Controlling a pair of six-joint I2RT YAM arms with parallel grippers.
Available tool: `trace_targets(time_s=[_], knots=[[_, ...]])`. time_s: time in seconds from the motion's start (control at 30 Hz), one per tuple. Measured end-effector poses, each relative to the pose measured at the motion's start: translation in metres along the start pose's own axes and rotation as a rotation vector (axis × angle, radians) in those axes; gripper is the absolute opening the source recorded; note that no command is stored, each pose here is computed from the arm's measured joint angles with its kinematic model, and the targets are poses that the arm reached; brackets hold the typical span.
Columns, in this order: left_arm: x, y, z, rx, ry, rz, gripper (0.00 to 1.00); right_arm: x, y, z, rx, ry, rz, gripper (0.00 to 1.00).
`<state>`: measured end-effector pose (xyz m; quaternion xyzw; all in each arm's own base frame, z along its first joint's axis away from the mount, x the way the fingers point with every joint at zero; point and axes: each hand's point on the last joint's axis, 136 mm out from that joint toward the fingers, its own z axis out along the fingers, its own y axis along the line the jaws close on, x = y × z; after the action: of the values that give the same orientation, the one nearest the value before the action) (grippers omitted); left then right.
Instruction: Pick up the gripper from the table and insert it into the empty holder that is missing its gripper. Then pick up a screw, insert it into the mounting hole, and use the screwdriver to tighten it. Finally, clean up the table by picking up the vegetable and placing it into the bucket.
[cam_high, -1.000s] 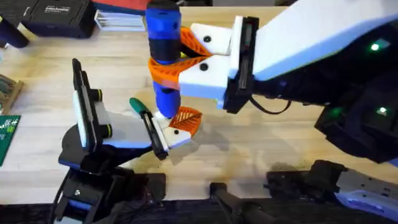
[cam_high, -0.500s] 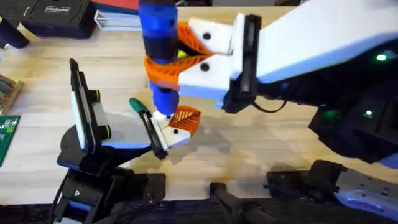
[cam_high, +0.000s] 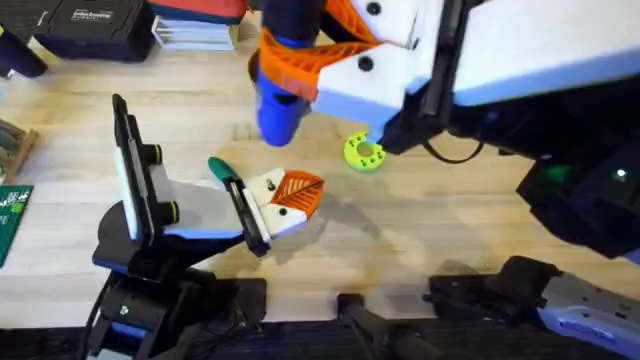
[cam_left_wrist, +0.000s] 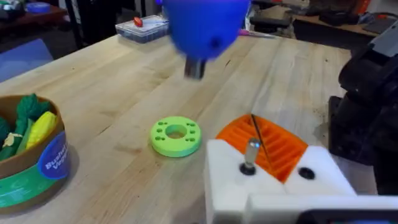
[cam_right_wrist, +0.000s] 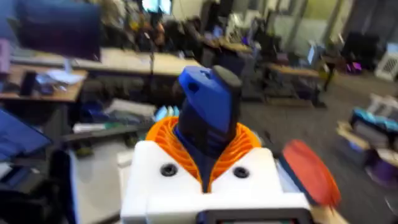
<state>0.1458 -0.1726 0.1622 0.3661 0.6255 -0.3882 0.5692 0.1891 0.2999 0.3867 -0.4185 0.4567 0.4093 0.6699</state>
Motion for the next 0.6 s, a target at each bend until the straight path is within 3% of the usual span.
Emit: trace_targets(time_s=[0.17,0.37,0.5,0.6], knots=[[0.000,0.000,0.000,0.000,0.000,0.000,0.006,0.070,-0.053,-0.026,0.216,0.300,-0.052,0.030],[0.000,0.000,0.000,0.000,0.000,0.000,0.006,0.151,-0.140,-0.105,0.515,0.776,-0.329,0.030],[0.000,0.000,0.000,0.000,0.000,0.000,0.006,0.206,-0.176,-0.161,0.550,1.121,-0.480,0.030],[0.000,0.000,0.000,0.000,0.000,0.000,0.006,0.241,-0.189,-0.191,0.489,1.326,-0.575,0.030]])
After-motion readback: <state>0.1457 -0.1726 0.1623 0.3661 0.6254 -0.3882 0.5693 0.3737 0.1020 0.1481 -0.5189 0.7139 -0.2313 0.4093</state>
